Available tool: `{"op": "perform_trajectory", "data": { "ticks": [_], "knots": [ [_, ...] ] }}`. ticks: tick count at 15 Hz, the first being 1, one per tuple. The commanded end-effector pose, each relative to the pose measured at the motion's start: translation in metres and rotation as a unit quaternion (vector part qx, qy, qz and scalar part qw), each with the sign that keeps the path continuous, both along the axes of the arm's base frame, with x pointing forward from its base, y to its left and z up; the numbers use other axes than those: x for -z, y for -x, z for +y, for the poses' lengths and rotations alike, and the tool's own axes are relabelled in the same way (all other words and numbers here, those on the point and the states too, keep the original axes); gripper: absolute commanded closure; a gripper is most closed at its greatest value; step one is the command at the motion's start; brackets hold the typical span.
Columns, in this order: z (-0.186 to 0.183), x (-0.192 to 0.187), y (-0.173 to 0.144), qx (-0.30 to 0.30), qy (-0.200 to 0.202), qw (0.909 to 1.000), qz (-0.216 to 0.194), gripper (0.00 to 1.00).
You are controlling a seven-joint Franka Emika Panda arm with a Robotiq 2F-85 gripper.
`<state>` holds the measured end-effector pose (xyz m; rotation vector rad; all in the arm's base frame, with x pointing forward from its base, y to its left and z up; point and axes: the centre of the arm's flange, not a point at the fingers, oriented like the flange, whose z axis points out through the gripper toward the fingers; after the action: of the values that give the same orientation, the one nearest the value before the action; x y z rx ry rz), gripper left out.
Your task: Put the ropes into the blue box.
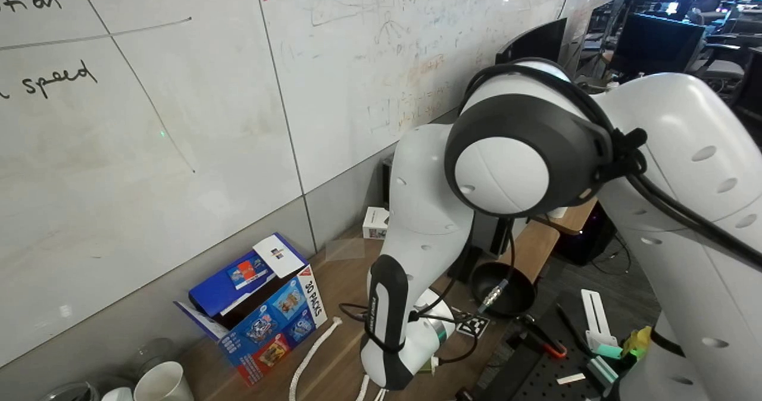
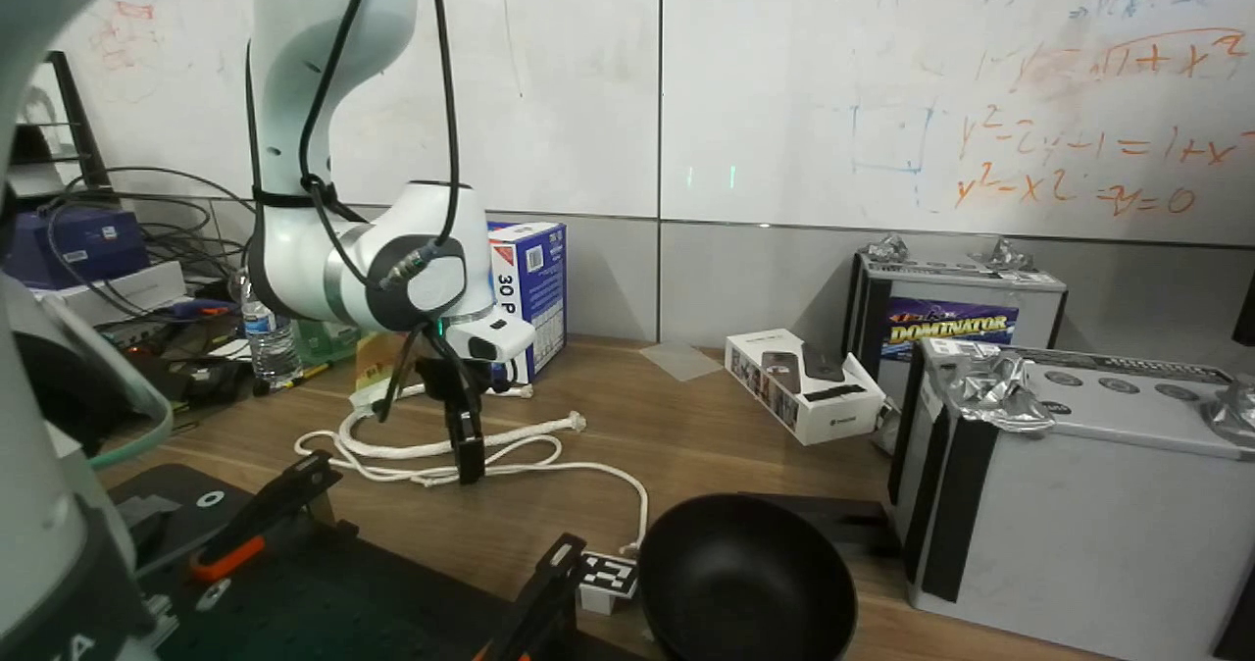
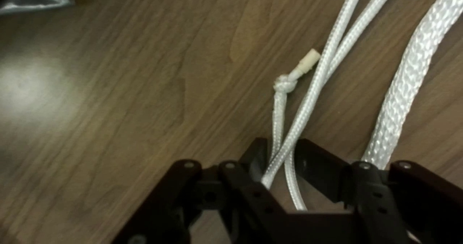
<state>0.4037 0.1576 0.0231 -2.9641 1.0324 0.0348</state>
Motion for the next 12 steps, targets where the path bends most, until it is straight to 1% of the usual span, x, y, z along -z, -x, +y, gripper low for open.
{"op": "perform_trajectory", "data": {
  "ticks": [1, 3, 4, 6, 9, 12],
  "knots": [
    [-0.006, 0.0, -0.003, -0.003, -0.006, 1.0, 0.001, 0.99],
    [-0.009, -0.002, -0.007, -0.004, -0.009, 1.0, 0.001, 1.0],
    [-0.011, -0.003, -0.011, -0.006, -0.012, 0.9999, 0.0, 0.97],
    [-0.013, -0.008, -0.022, -0.015, -0.029, 0.9994, -0.009, 0.97],
    [-0.011, -0.028, -0.051, -0.045, -0.059, 0.9966, -0.036, 0.97],
    [-0.002, -0.056, -0.083, -0.087, -0.09, 0.9895, -0.073, 0.97]
  ]
}}
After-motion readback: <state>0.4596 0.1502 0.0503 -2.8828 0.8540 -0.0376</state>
